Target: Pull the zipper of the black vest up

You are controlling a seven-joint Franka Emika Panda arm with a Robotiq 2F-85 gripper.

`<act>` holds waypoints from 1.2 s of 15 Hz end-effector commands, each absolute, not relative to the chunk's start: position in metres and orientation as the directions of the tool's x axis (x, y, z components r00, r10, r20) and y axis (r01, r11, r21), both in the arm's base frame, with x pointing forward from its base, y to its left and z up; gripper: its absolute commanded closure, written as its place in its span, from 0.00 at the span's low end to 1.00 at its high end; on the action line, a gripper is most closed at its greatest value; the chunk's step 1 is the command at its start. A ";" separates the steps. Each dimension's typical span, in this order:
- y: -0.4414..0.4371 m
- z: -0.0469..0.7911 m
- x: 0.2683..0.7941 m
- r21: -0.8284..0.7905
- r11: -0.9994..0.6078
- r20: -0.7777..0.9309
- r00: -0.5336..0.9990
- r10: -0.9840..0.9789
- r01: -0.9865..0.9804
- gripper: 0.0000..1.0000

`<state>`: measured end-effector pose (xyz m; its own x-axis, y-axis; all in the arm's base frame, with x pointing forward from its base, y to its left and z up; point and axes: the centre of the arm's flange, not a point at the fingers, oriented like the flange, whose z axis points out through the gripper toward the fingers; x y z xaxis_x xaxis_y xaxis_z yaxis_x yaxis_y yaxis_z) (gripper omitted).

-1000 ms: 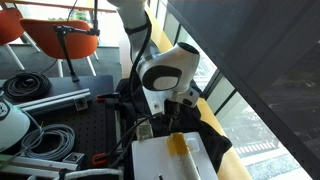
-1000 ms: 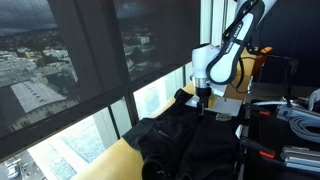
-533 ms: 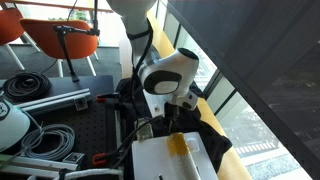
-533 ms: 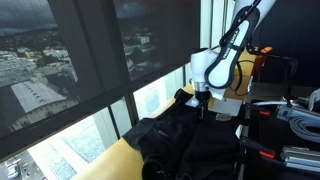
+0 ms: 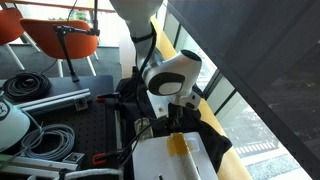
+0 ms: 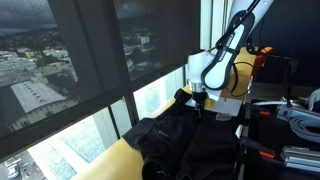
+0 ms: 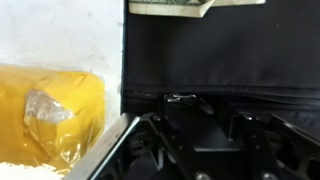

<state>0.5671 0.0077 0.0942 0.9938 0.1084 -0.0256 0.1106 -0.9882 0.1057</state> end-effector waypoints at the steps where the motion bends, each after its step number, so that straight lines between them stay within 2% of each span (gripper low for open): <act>1: 0.009 0.094 0.574 0.112 -0.986 -0.023 0.993 0.118 0.120 0.79; 4: 0.012 0.096 0.575 0.111 -0.986 -0.019 0.992 0.121 0.123 0.99; 18: 0.048 0.110 0.574 0.111 -0.978 0.001 0.984 0.178 0.177 0.98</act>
<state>0.5725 0.0304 0.0994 0.9891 0.1466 -0.0102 0.1468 -0.9837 0.1038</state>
